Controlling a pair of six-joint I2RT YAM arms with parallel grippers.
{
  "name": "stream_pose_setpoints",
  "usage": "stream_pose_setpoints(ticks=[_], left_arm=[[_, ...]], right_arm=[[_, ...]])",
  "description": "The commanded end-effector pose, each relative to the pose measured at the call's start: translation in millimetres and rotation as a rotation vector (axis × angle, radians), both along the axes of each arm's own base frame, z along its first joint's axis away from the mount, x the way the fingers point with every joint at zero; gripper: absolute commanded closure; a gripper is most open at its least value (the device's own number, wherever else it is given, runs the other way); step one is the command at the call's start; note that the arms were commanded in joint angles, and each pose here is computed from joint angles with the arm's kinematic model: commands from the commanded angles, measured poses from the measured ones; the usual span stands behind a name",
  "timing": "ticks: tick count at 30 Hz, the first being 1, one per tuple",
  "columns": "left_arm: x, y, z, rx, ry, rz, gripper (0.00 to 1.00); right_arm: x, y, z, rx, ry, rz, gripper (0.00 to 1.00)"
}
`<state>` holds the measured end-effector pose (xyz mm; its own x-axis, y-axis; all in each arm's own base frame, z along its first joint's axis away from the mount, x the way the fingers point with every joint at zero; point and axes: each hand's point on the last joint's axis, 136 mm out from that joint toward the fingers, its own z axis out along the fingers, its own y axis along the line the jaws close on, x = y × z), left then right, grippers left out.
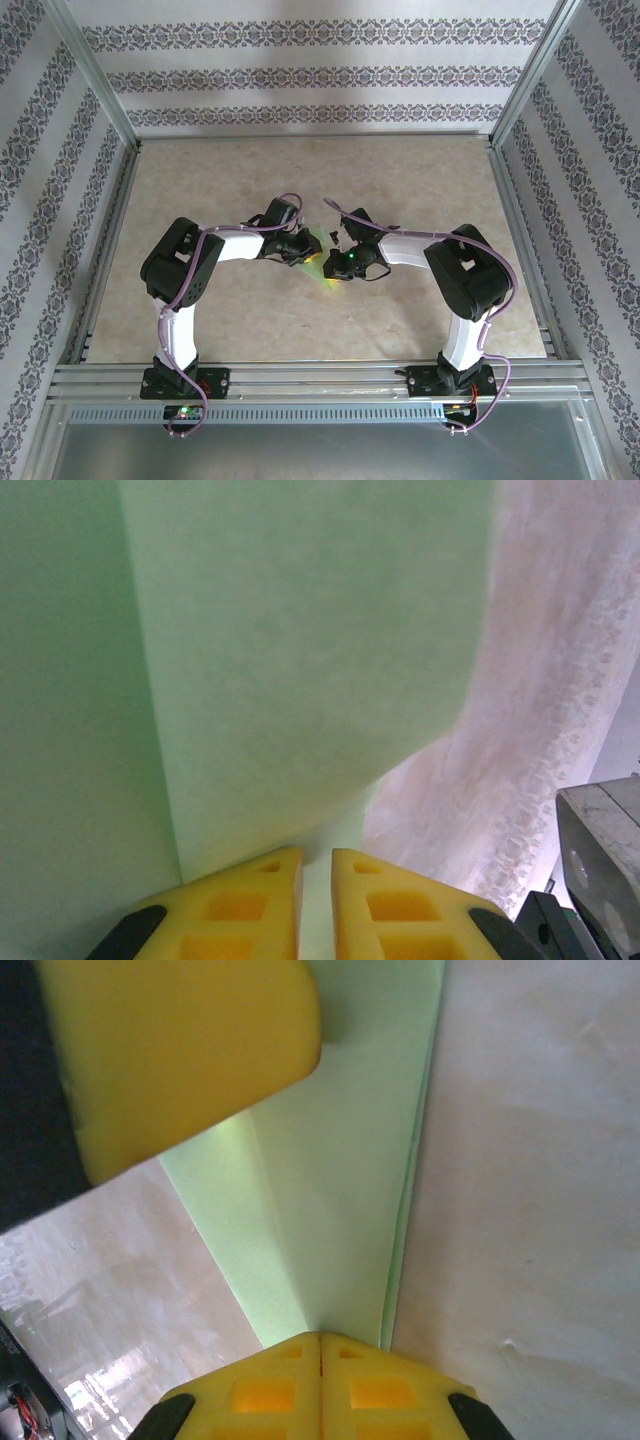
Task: Fold a paper plane with a square sheet of paper (pick it up from the middle)
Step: Fourth fold the wing at the center of the table.
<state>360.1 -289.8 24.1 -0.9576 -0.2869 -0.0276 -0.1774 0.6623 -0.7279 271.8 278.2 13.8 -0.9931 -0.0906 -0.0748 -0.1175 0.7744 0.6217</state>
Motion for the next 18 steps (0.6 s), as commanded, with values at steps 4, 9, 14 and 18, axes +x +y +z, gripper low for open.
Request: stream_pose_setpoints(ticks=[4,9,14,18], left_arm=[[-2,0,40,-0.008,-0.114,-0.051,0.83],[-17,-2,31,0.029,-0.095,-0.075,0.87],[-23,-1,16,0.05,-0.067,-0.085,0.88],[-23,-3,8,0.057,-0.055,-0.094,0.88]], right_arm=[[-19,-26,-34,-0.16,0.074,0.001,0.94],[-19,-25,-37,-0.161,0.083,0.0,0.95],[-21,-27,-39,-0.166,0.093,-0.002,0.95],[-23,-29,-40,-0.171,0.097,-0.002,0.95]])
